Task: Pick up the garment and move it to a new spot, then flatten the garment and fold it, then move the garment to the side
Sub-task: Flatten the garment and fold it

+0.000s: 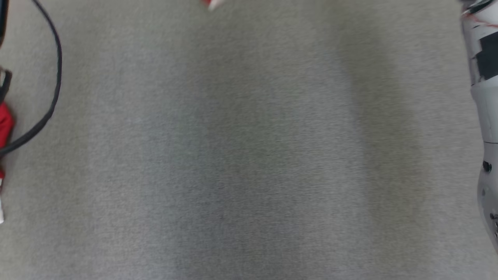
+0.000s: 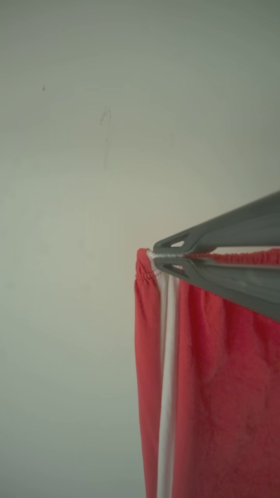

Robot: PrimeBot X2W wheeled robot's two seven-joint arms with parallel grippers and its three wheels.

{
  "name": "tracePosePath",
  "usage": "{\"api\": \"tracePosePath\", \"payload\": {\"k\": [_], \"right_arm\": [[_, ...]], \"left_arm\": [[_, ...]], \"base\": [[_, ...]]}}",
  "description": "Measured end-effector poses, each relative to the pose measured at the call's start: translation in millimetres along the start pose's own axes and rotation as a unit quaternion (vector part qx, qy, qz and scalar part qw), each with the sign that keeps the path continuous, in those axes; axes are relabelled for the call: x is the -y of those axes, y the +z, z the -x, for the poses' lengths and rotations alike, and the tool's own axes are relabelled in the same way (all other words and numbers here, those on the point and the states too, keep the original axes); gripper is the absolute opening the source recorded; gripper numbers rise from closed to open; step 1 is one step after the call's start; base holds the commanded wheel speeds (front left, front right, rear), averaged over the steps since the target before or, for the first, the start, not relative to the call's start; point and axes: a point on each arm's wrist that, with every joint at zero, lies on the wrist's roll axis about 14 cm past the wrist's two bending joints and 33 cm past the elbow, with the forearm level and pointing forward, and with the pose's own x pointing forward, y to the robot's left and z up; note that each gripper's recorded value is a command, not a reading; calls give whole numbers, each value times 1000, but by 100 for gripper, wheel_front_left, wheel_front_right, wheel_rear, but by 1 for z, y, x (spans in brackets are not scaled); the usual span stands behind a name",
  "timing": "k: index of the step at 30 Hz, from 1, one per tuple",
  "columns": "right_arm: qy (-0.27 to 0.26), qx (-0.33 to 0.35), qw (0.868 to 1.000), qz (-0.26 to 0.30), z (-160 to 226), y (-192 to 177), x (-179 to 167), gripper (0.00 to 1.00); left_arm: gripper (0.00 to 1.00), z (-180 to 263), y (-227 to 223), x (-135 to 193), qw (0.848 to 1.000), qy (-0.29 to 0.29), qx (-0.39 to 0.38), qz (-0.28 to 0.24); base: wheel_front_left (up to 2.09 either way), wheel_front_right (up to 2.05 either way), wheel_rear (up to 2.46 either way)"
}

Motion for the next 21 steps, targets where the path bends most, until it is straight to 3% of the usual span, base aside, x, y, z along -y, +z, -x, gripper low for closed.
{"api": "tracePosePath", "payload": {"k": [2,4,8,14,21], "right_arm": [[-4,5,1000,-11,-2,-9,-2,0],[11,-32,999,-25,10,-44,-19,0],[37,-122,990,-61,57,-114,-54,0],[37,-231,963,-136,159,-165,-88,0],[11,-303,934,-190,270,-159,-107,0]], "left_arm": [[0,0,-2,-1,1000,2,4,0],[0,7,-10,3,1000,-1,-2,6],[0,62,-75,25,994,9,-88,68],[0,174,-137,66,960,54,-213,172],[0,293,-152,103,908,118,-311,253]], "base": [[0,0,0],[0,0,0],[0,0,0],[0,0,0],[0,0,0]]}}
